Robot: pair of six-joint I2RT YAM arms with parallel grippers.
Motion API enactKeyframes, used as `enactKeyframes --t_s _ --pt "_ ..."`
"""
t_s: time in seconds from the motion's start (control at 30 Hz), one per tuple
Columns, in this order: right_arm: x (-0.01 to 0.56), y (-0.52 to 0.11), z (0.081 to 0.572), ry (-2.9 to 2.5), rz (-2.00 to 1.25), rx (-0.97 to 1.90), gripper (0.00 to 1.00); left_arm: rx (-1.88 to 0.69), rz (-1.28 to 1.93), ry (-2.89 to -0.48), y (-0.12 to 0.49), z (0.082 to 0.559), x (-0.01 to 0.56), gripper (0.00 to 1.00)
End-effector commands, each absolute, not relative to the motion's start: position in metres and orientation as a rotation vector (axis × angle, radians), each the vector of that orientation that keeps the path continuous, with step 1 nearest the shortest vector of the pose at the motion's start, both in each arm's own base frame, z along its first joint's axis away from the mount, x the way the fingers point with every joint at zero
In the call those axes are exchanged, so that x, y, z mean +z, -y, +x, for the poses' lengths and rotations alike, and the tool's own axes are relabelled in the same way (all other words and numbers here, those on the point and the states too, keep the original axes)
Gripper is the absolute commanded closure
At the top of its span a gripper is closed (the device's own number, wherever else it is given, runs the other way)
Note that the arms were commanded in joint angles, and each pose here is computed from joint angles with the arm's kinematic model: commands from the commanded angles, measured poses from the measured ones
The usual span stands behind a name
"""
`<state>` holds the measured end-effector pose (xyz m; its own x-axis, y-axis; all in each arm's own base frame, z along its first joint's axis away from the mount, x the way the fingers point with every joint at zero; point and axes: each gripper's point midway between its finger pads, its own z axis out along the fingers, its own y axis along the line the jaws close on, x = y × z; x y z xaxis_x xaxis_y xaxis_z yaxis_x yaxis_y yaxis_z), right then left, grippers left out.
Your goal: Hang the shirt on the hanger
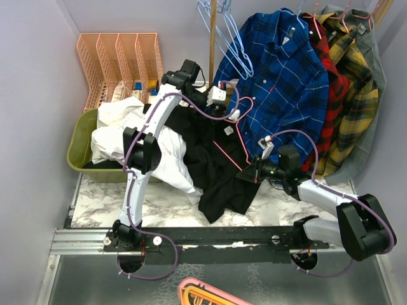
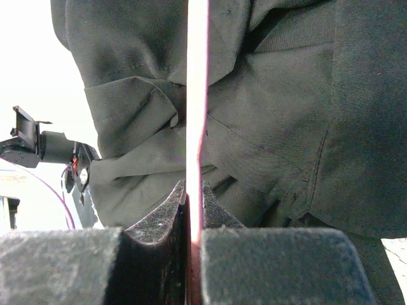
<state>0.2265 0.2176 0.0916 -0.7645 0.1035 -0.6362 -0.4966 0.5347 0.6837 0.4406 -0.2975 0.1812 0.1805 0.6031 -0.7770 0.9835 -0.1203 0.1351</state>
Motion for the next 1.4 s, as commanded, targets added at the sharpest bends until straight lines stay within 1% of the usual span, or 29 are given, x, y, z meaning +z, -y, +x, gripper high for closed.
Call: enactKeyframes --t_s 0.0,0.07,0.13,0.23,0.27,0.33,0.4,0.43,0.5,1.0,1.3,1.33,1.37 --pt "0.099 -0.223 0.228 -2.071 -0.383 1.227 0.99 -0.741 1.816 -1.464 0.304 0.448 0.172 0.19" --pt "0.098 -0.224 0.228 -2.075 -0.386 1.225 0.99 -0.749 1.832 -1.464 0.307 0.445 0.165 0.17" --pt "0.096 -0.225 0.228 -2.081 -0.39 1.221 0.99 -0.764 1.849 -1.463 0.309 0.442 0.16 0.17" --pt "0.096 -0.226 0.228 -2.083 -0.398 1.217 0.99 -0.803 1.881 -1.461 0.311 0.432 0.15 0.26" --pt "0.096 -0.226 0.229 -2.08 -0.4 1.217 0.99 -0.821 1.898 -1.456 0.311 0.428 0.147 0.31" --pt "0.097 -0.227 0.23 -2.075 -0.402 1.215 0.99 -0.85 1.927 -1.437 0.312 0.419 0.142 0.44" --pt "0.098 -0.227 0.23 -2.07 -0.403 1.211 0.99 -0.872 1.934 -1.432 0.313 0.415 0.138 0.61" --pt "0.098 -0.227 0.23 -2.069 -0.405 1.211 0.99 -0.88 1.932 -1.426 0.314 0.414 0.139 0.67" --pt "0.099 -0.228 0.231 -2.067 -0.407 1.207 0.99 -0.896 1.925 -1.42 0.315 0.411 0.141 0.68" --pt "0.102 -0.234 0.245 -2.061 -0.435 1.177 0.99 -0.885 1.934 -1.318 0.334 0.382 0.189 0.67" --pt "0.103 -0.238 0.25 -2.055 -0.45 1.178 0.99 -0.881 1.936 -1.329 0.341 0.38 0.189 0.66" --pt "0.103 -0.238 0.25 -2.055 -0.45 1.18 0.99 -0.884 1.942 -1.328 0.341 0.378 0.188 0.67" --pt "0.104 -0.239 0.25 -2.053 -0.449 1.181 0.99 -0.888 1.949 -1.324 0.341 0.377 0.188 0.78"
